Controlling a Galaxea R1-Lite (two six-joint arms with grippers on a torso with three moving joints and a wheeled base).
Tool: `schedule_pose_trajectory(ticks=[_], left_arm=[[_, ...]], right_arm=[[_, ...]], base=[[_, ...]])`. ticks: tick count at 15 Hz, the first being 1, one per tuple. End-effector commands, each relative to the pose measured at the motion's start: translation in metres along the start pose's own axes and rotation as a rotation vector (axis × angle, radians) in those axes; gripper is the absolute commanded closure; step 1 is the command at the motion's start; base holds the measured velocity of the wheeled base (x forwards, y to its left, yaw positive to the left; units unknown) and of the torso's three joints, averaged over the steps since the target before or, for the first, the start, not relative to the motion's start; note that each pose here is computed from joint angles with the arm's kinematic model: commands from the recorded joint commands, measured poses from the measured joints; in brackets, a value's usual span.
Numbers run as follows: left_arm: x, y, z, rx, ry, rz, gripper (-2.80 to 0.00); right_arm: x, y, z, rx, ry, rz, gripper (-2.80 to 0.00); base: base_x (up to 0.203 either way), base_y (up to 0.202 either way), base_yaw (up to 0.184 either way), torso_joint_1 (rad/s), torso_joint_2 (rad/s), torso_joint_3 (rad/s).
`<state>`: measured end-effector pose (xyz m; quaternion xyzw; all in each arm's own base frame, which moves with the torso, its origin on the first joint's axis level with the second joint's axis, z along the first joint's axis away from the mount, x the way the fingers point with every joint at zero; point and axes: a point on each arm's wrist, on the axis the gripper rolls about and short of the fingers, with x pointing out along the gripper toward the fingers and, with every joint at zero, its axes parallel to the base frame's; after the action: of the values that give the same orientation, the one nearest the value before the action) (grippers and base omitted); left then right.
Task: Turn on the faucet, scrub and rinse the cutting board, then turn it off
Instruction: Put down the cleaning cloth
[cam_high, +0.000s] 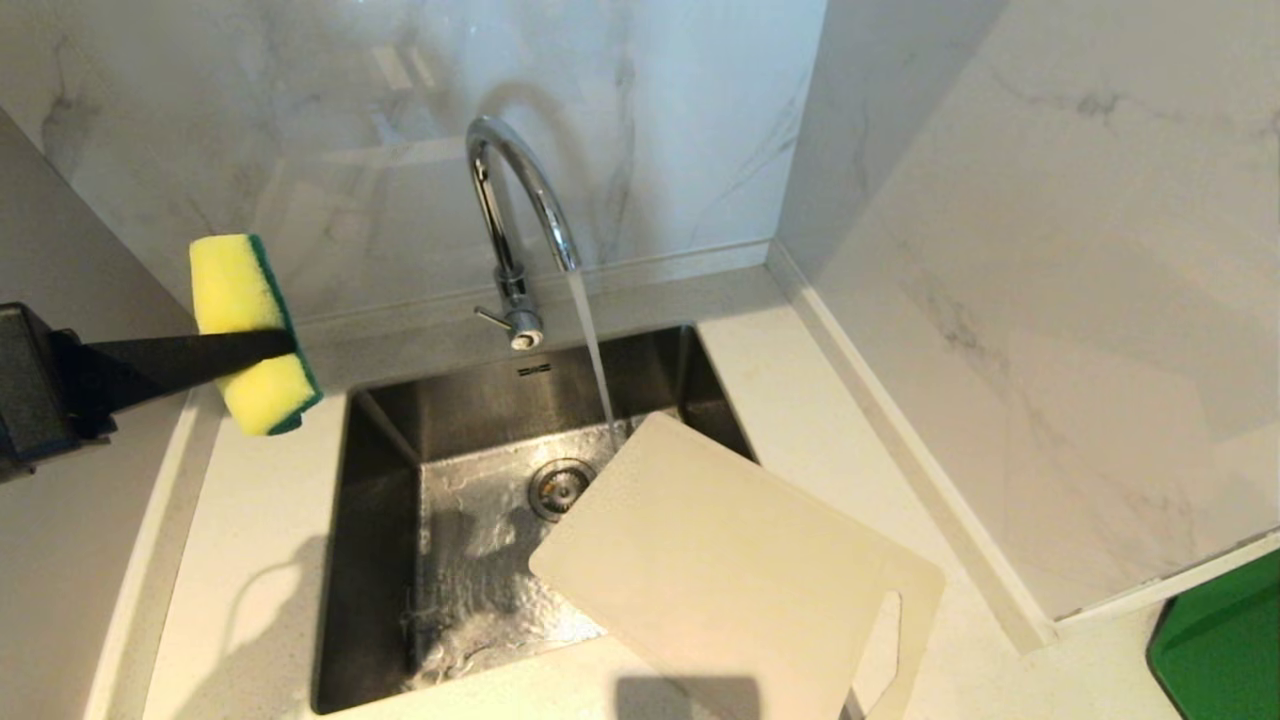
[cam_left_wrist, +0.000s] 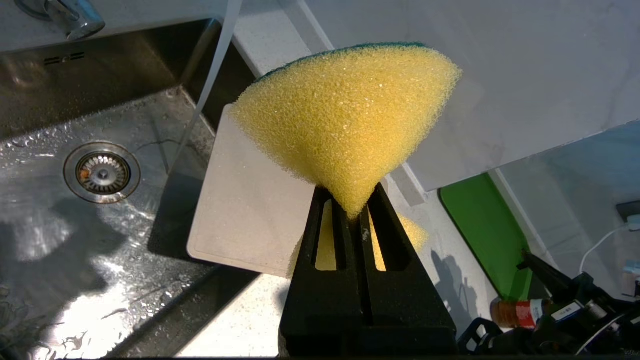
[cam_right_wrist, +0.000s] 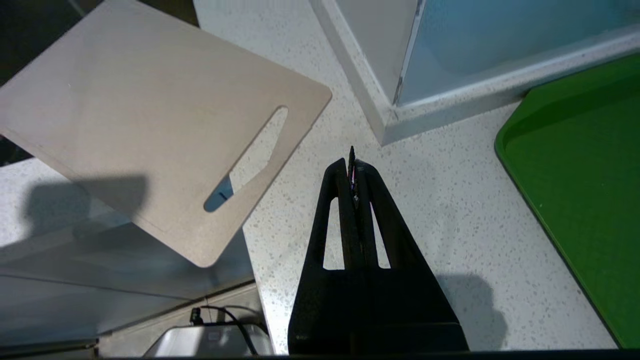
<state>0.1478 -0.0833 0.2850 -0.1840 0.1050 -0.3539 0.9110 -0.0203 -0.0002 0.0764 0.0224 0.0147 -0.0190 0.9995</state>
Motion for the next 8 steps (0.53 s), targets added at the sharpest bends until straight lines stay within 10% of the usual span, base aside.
schedule_pose_trajectory(ticks=[1, 8], left_arm=[[-0.001, 0.000, -0.001, -0.004, 0.001, -0.001, 0.00], [0.003, 0.007, -0.014, -0.017, 0.053, 0.021, 0.00]], right_arm=[[-0.002, 0.000, -0.001, 0.002, -0.033, 0.003, 0.00], [-0.002, 0.000, -0.001, 0.002, -0.033, 0.003, 0.00]], base=[[0.000, 0.000, 0.000, 0.000, 0.00, 0.000], [0.000, 0.000, 0.000, 0.000, 0.00, 0.000]])
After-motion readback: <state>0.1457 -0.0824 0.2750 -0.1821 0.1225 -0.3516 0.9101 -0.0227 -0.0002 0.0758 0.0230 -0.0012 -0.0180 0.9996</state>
